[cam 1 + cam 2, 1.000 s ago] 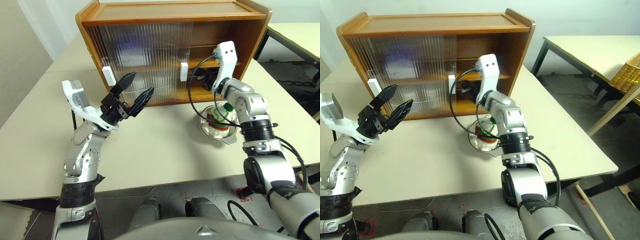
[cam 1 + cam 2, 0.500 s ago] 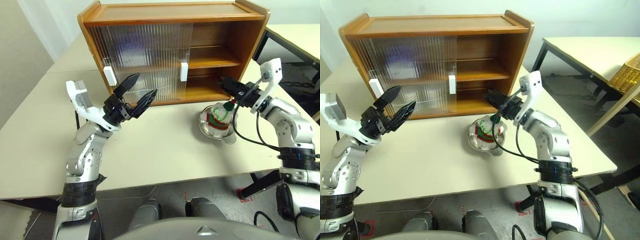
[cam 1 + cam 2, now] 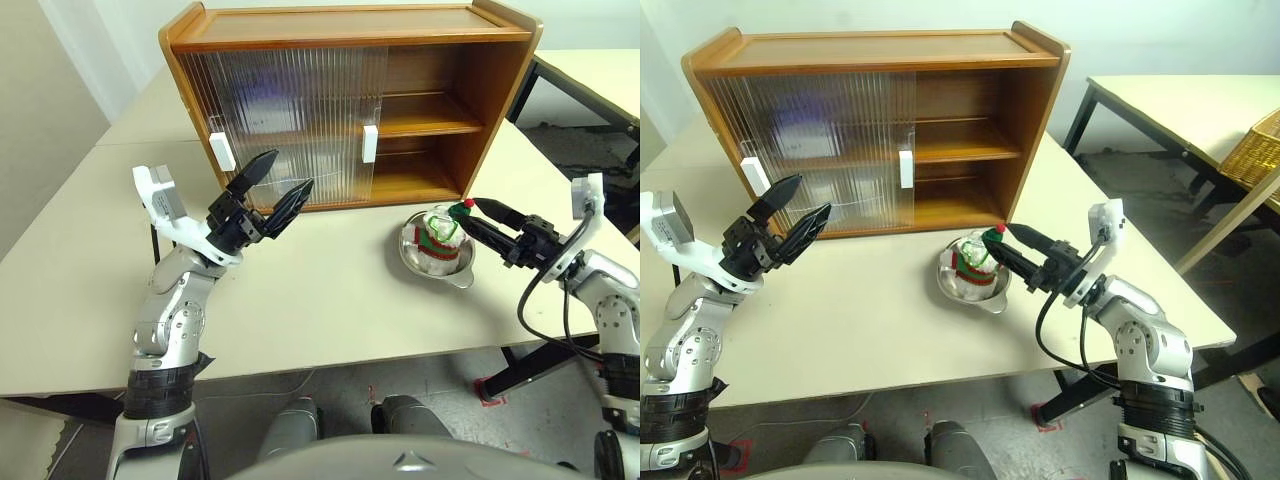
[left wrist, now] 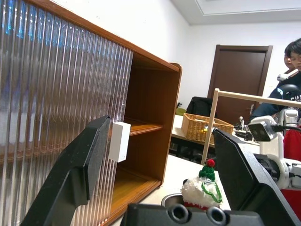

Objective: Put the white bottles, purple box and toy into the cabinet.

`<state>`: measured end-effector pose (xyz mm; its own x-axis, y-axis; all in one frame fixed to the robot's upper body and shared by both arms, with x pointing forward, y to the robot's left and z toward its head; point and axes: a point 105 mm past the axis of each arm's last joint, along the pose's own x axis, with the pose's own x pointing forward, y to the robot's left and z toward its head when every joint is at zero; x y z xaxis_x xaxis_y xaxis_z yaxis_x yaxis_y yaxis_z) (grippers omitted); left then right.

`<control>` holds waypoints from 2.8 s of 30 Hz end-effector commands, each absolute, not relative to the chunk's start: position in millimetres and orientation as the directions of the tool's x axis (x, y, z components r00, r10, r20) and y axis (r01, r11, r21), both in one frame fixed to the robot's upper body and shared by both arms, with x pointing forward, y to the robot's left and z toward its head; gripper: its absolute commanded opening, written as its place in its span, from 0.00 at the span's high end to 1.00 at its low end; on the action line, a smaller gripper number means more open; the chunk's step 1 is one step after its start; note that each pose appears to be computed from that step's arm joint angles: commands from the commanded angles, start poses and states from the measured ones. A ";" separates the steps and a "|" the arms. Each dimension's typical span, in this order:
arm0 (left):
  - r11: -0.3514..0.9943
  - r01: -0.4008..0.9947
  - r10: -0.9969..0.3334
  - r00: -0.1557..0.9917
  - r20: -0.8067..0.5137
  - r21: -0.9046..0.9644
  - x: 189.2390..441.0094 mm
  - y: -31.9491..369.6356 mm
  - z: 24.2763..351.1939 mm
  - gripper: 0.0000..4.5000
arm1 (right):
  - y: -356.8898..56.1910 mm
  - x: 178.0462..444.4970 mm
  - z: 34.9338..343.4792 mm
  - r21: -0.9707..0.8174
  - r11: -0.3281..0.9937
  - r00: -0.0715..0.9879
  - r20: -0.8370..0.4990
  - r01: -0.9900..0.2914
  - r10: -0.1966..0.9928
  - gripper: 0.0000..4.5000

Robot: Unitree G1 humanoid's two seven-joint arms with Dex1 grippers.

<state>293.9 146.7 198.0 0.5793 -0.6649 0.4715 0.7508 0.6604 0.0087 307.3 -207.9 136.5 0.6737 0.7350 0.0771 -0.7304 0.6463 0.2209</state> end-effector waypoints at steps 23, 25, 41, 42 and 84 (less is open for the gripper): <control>0.661 0.750 -0.667 0.577 0.472 0.016 292.6 145.9 200.9 0.00 | -223.2 295.8 88.2 0.229 0.685 0.696 -0.043 -0.691 0.717 0.01; 0.661 0.750 -0.666 0.576 0.473 0.018 292.3 145.5 201.9 0.00 | -221.0 297.6 86.5 0.230 0.682 0.692 -0.045 -0.694 0.720 0.01; 0.677 0.735 -0.656 0.587 0.475 0.028 290.0 149.1 205.7 0.00 | -202.3 316.1 76.9 0.173 0.686 0.687 -0.066 -0.707 0.724 0.01; 0.678 0.735 -0.656 0.587 0.475 0.028 289.9 149.0 205.7 0.00 | -202.5 316.7 77.2 0.173 0.686 0.687 -0.065 -0.707 0.724 0.01; 0.644 0.765 -0.682 0.561 0.469 0.022 292.8 138.3 198.5 0.00 | -175.3 378.5 205.8 0.006 0.658 0.643 0.217 -0.753 0.735 1.00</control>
